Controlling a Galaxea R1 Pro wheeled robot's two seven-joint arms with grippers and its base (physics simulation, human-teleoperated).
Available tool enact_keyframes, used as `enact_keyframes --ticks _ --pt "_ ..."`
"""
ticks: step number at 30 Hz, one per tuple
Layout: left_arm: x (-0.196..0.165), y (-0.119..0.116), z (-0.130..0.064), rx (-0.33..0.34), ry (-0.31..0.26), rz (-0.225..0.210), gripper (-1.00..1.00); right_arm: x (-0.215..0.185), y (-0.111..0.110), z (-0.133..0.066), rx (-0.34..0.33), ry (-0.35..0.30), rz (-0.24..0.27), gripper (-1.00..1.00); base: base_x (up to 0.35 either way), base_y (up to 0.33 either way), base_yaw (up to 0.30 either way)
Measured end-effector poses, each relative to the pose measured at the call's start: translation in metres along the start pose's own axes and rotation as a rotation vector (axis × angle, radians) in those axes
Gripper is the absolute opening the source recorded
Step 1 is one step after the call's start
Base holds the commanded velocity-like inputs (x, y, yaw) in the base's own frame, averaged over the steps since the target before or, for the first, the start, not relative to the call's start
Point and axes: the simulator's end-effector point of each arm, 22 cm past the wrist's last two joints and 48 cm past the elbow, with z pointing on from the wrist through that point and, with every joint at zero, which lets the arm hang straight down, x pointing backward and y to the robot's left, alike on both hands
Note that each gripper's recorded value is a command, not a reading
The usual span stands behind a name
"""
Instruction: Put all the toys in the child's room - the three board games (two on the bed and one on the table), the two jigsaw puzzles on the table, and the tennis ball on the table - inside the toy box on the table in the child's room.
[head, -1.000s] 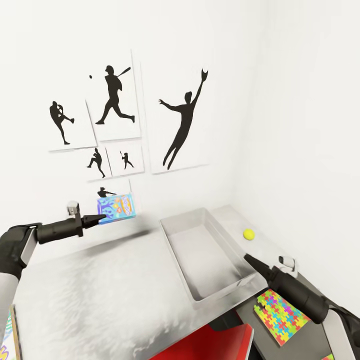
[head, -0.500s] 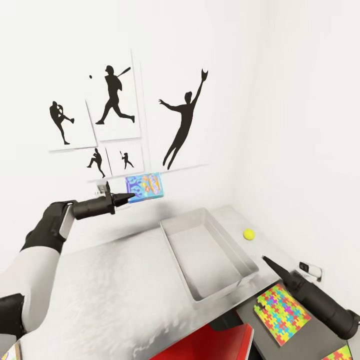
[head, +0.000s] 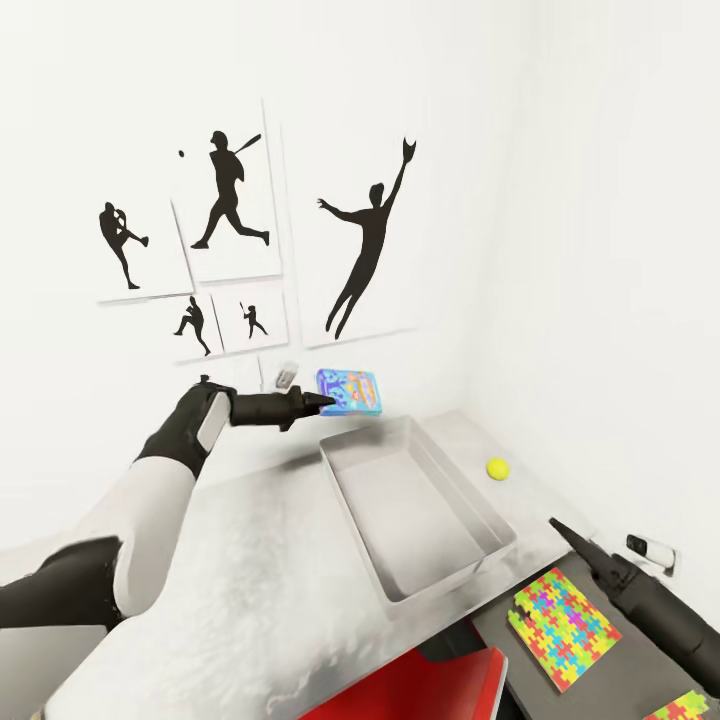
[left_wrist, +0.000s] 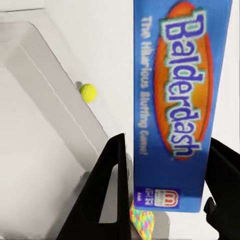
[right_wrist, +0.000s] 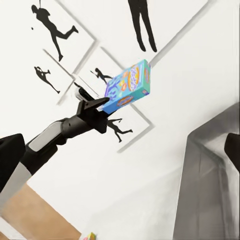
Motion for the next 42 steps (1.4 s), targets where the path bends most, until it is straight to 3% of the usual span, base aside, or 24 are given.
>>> enact_keyframes --ticks 4,9,13,21,29,39,42 --pt "0.006 -0.007 0.018 -0.011 0.028 -0.014 -1.0 -0.005 -0.002 -0.013 0.015 -0.022 0.001 1.0 0.0 0.0 0.0" --pt "0.018 -0.015 0.041 -0.031 0.059 -0.017 -1.0 -0.012 0.013 -0.024 -0.046 -0.042 -0.005 1.0 0.0 0.0 0.0" --pt "0.019 -0.016 0.044 -0.031 0.058 -0.027 -1.0 -0.018 0.016 -0.031 -0.054 -0.058 0.002 1.0 0.0 0.0 0.0" --pt "0.04 -0.002 0.053 -0.04 0.101 -0.088 -1.0 -0.024 0.014 -0.04 -0.04 -0.074 0.018 1.0 0.0 0.0 0.0" --pt "0.06 0.014 0.067 -0.099 0.143 -0.111 -1.0 -0.023 0.011 -0.04 -0.034 -0.071 0.024 1.0 0.0 0.0 0.0" --pt "0.072 0.018 0.081 -0.104 0.167 -0.128 -1.0 -0.02 0.006 -0.04 -0.029 -0.066 0.038 1.0 0.0 0.0 0.0" --pt "0.074 0.02 0.083 -0.105 0.17 -0.132 -1.0 -0.019 0.01 -0.04 -0.051 -0.061 0.066 1.0 0.0 0.0 0.0"
